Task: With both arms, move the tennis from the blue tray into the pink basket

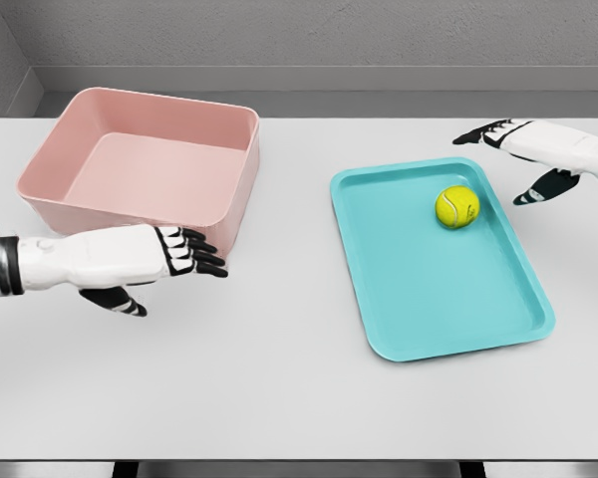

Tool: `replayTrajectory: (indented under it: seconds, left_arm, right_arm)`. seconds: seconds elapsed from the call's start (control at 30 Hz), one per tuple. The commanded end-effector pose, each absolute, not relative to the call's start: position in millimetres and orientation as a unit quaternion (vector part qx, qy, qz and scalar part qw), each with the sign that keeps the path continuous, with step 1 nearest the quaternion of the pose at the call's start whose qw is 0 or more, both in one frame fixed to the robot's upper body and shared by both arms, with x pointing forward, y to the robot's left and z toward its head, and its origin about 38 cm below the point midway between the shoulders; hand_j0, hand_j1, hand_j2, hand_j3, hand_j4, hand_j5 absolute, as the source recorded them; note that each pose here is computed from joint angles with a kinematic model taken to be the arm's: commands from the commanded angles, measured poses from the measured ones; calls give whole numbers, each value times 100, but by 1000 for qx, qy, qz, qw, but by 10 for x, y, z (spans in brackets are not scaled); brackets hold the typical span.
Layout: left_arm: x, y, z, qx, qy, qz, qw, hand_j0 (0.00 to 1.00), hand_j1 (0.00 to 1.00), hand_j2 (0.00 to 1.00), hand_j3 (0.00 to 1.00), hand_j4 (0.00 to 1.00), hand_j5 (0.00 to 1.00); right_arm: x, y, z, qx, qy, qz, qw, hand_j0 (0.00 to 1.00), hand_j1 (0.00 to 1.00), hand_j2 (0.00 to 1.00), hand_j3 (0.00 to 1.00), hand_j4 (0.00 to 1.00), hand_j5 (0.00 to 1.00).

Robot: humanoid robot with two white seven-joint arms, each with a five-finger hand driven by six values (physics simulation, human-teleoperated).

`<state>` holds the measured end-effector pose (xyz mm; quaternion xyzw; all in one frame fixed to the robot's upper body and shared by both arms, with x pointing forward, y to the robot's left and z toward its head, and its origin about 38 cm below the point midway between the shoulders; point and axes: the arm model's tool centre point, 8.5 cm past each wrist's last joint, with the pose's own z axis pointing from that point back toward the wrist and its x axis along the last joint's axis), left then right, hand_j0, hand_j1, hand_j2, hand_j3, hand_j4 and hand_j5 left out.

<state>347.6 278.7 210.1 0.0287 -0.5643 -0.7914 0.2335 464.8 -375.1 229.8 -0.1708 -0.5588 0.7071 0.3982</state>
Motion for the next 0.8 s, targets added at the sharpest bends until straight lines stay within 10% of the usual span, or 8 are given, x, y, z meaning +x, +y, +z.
replayTrajectory:
  seconds: [0.0, 0.77]
  left_arm:
    - [3429, 2775, 1997, 14, -541, -807, 236, 100, 100, 100, 100, 100, 100]
    - [3387, 2501, 1718, -16, -440, -879, 186, 100, 100, 100, 100, 100, 100]
  right_arm:
    - [4634, -3777, 2318, -172, -559, 706, 399, 100, 100, 100, 100, 100, 100]
    - [4570, -3199, 2068, -99, -523, 760, 373, 100, 100, 100, 100, 100, 100]
